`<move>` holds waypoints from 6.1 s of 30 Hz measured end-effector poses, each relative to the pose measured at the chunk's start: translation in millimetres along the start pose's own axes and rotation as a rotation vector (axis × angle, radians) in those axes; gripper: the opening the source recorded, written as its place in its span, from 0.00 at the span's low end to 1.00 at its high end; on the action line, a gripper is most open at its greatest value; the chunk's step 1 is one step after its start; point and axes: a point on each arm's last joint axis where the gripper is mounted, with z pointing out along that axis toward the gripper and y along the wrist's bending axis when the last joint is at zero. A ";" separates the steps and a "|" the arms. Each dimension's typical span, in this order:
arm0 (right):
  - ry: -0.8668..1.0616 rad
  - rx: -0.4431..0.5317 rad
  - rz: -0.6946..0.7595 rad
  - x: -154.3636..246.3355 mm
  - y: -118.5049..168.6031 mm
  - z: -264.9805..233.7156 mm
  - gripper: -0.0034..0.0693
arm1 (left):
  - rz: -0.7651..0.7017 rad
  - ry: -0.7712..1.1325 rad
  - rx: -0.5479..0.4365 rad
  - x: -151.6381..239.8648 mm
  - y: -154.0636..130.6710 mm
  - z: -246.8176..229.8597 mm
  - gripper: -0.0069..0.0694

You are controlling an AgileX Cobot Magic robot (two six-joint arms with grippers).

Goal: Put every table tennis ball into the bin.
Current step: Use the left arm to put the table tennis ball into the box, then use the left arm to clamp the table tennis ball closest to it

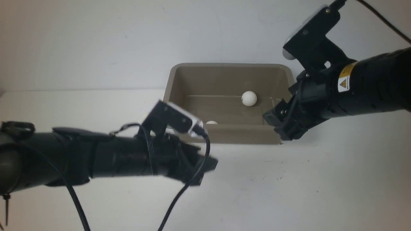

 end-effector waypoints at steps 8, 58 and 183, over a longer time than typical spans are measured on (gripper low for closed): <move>0.003 -0.001 0.000 0.3 0.1 0.0 0.78 | -0.032 -0.109 -0.125 -44.4 68.7 19.2 0.55; -0.114 0.033 -0.001 -10.1 -3.0 -0.5 0.76 | -0.203 0.368 -0.193 -41.8 35.6 -64.7 0.66; -0.114 -0.135 -0.052 -9.9 12.7 -1.5 0.75 | -0.104 0.313 -0.069 37.4 -12.7 37.9 0.64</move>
